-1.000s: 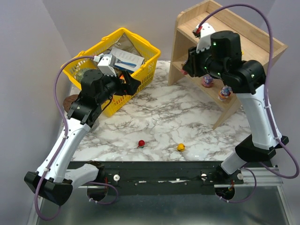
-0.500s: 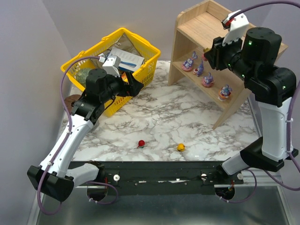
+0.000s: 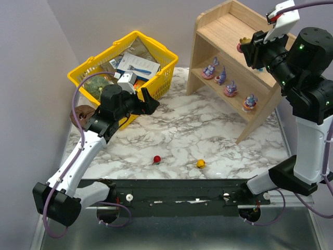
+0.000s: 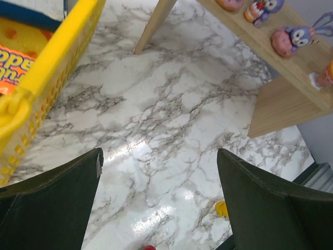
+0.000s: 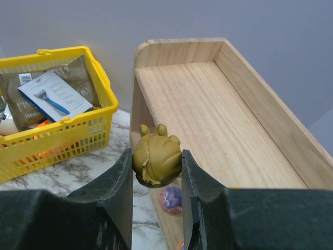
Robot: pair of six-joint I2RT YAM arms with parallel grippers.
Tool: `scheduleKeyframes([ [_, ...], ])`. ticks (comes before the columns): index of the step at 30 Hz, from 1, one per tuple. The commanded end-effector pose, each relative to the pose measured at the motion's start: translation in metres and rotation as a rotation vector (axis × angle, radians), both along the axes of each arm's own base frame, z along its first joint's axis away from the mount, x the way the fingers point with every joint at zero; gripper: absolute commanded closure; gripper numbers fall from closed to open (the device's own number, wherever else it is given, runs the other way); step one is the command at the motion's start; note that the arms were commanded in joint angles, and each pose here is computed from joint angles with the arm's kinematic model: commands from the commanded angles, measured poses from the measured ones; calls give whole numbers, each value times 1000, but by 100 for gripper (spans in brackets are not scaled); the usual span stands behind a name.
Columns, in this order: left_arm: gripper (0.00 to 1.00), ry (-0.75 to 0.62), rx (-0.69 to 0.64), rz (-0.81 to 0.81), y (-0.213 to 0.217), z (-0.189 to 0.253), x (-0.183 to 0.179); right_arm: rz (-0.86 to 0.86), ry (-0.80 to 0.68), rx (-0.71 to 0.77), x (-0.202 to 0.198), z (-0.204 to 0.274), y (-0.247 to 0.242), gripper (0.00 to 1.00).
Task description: Place and organize the plastic toys onto the shelf
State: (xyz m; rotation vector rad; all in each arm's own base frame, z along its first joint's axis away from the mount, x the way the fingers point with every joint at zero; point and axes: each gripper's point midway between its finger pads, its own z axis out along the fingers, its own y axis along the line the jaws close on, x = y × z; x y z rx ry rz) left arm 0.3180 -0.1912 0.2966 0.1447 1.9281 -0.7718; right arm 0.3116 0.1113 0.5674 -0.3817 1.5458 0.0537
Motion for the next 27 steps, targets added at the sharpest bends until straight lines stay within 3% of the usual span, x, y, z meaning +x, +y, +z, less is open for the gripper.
scheduleKeyframes([
  [1, 1, -29, -52, -12, -4, -4, -4, 78, -25, 12, 2, 7, 9, 99],
  [7, 1, 5, -17, -13, -1, -15, -4, 178, 61, 15, 12, -15, 19, 99],
  [16, 1, 74, -23, -60, -13, -35, -2, 166, 193, -20, 53, -57, 12, 99],
  [27, 1, 125, 1, -67, -16, -53, 2, 89, 227, -74, 84, -76, -5, 99],
])
